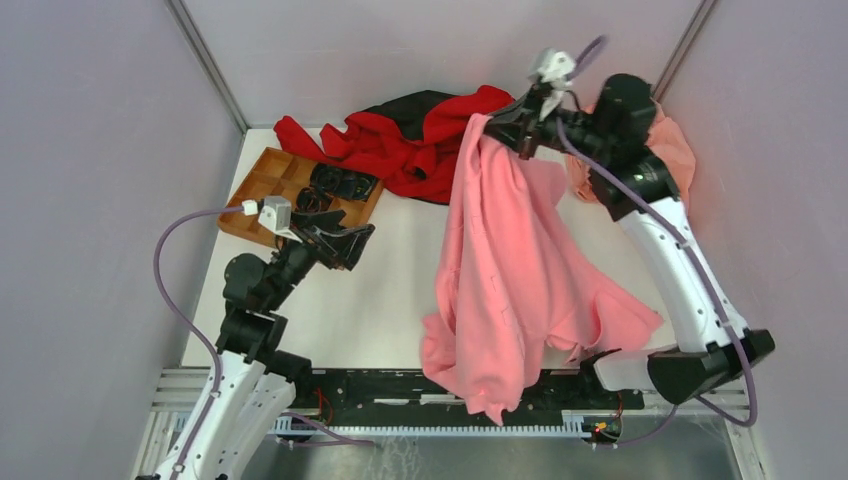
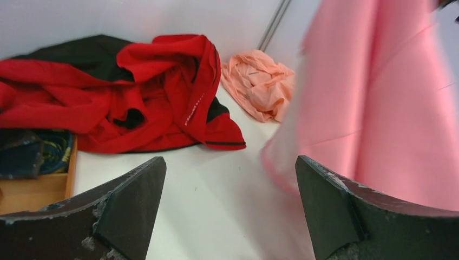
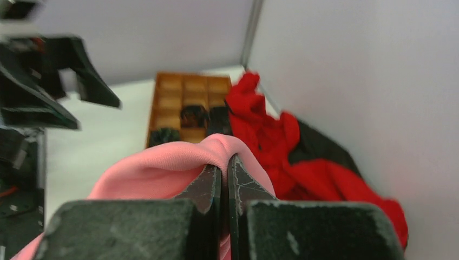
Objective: Zip up the jacket
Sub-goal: Place the jacket at the center of the board.
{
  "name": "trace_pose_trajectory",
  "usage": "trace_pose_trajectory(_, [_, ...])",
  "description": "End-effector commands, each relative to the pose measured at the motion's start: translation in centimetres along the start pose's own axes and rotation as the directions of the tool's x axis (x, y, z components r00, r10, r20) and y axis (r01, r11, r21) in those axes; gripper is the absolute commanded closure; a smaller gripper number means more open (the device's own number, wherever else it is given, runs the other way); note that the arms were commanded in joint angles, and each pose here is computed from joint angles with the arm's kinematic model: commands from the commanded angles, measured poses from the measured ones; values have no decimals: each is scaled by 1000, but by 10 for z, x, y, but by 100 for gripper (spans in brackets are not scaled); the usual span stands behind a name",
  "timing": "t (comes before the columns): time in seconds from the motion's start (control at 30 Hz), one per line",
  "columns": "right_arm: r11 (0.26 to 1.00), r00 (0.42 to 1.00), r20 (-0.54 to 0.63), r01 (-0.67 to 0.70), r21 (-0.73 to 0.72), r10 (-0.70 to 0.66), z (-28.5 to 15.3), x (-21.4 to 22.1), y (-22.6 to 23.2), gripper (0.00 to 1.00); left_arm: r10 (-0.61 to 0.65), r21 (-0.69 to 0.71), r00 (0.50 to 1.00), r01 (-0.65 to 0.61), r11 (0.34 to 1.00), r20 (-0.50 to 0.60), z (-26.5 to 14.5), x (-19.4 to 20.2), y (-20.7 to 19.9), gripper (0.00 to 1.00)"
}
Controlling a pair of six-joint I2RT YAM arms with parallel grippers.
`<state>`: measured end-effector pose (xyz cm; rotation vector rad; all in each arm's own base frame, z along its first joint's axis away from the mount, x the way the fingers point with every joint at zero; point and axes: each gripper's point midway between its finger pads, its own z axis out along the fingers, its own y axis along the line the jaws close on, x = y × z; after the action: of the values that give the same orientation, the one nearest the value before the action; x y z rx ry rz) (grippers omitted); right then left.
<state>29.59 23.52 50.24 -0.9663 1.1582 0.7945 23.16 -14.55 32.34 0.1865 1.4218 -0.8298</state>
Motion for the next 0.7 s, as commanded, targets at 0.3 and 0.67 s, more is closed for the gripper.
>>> trace_pose_trajectory(0.3, [749, 939, -123, 332, 573, -322, -13, -65, -111, 100, -200, -53, 974, 195, 979, -107, 6, 29, 6, 6])
trace_pose_trajectory(0.67, [945, 950, -96, 308, 113, -298, 23, 12, -22, 100, -210, -61, 968, 203, 977, -139, 5, 36, 7, 6])
